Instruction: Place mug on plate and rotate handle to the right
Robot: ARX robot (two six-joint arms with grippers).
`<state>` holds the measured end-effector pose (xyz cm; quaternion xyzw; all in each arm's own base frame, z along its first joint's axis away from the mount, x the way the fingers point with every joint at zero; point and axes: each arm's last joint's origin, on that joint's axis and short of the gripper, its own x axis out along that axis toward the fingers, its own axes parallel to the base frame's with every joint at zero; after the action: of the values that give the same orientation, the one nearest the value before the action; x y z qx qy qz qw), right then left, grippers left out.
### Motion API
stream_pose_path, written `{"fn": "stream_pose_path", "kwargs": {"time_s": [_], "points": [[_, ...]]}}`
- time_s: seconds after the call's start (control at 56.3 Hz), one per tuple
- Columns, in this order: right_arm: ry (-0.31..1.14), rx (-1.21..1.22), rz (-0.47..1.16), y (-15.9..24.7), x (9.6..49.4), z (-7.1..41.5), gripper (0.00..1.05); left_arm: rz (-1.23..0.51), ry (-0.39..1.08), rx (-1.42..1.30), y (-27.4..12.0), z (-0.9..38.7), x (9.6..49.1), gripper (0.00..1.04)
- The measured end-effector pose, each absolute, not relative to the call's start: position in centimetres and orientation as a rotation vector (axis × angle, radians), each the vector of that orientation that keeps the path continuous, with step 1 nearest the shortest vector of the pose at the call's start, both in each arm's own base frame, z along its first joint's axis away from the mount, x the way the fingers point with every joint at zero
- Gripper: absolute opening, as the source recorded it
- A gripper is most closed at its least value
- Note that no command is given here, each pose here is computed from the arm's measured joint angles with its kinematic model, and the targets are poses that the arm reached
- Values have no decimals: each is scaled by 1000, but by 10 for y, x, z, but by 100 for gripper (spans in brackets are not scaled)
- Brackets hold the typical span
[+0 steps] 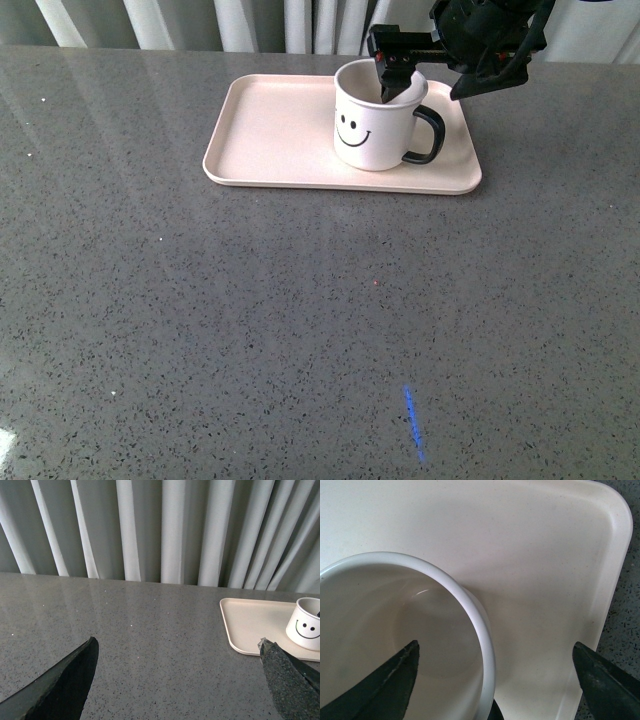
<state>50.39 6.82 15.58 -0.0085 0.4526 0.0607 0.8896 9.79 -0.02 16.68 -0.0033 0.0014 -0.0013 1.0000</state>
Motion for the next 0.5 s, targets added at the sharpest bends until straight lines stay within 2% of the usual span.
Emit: {"fn": "stream_pose_path", "kwargs": {"time_s": [0.053,0.16,0.178,0.444,0.498], "points": [[941,-19,125,69,505,156,79,-3,3,-7,0,167,98,96],[939,-16,123,71,509,158,58,-3,3,-7,0,167,98,96],[939,-13,122,71,510,159,52,-3,3,-7,0,167,98,96],[968,4,114,76,512,155,1,-3,3,-6,0,167,98,96],[968,3,112,76,512,155,2,-3,3,-7,0,167,98,96]]}}
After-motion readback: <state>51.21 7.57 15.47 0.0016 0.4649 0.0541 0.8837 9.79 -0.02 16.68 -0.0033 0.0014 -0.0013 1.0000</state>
